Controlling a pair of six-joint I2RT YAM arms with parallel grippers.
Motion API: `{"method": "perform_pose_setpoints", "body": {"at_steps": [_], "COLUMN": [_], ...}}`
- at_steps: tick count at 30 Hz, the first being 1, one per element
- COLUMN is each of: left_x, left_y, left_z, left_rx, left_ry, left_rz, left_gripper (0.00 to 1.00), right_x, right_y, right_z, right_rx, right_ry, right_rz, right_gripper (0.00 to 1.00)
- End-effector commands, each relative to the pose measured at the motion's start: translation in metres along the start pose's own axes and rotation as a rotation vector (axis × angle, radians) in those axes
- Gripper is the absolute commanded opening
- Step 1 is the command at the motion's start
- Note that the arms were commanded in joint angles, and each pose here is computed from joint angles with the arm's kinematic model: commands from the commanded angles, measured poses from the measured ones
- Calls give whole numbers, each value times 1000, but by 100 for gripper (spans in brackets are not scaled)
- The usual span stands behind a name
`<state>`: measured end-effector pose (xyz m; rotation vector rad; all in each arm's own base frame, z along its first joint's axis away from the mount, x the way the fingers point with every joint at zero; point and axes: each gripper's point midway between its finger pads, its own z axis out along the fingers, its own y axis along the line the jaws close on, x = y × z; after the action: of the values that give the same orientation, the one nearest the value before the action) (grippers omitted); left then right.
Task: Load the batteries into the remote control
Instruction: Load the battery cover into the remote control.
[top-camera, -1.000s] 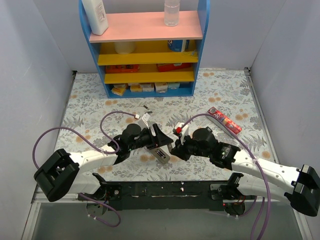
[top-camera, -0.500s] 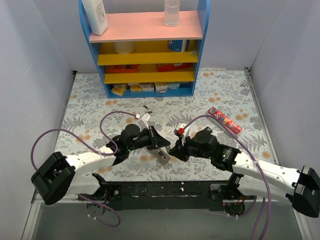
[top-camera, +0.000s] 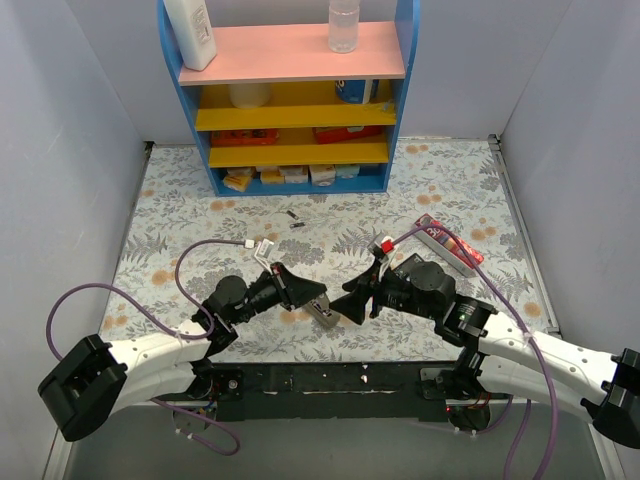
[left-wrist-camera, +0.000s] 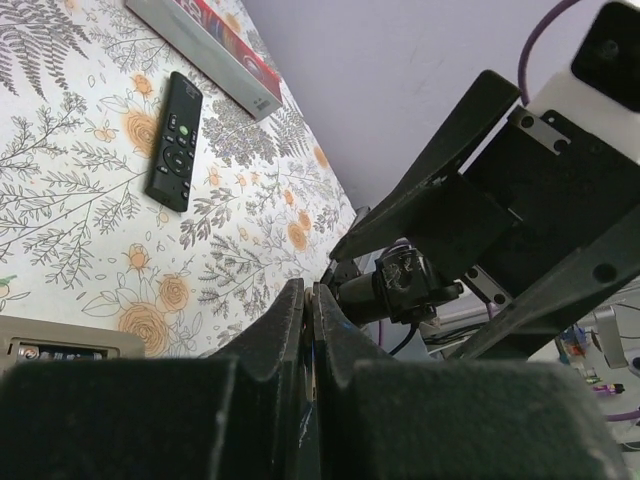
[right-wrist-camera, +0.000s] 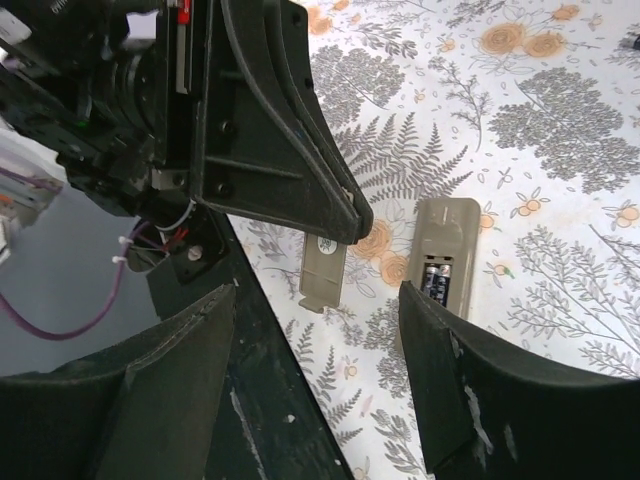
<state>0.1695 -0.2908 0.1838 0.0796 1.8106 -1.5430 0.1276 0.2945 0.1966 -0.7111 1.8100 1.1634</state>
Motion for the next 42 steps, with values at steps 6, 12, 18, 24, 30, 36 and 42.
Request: {"method": "perform_pose_setpoints", "body": {"at_steps": [6, 12, 18, 24, 30, 36, 42], "left_x": [-16, -17, -17, -17, -17, -36, -45], "left_y": [-46, -58, -69, -70, -55, -38, -1], "left_z": [-12, -14, -16, -15, -9, -2, -4], "left_rx": [245, 300, 346, 357, 276, 62, -233], "left_ry": [-98, -94, -93, -91, -94, -118, -155], "left_rz": [105, 122, 138, 164, 134, 23, -153], "left_gripper": [0, 0, 0, 0, 38, 92, 97], "right_x": [-17, -24, -23, -17, -12, -15, -22], "right_y": [19, 28, 35, 36, 15, -28, -59], "right_z": [8, 11, 12, 15, 18, 16, 16], "right_rx": [-134, -193, -245, -267, -160, 63, 270], "right_ry": [-79, -76, -89, -75, -49, -49, -76], "right_rz": [85, 60, 81, 70, -24, -191, -416], "right_gripper": [67, 57, 41, 17, 1, 1, 1]}}
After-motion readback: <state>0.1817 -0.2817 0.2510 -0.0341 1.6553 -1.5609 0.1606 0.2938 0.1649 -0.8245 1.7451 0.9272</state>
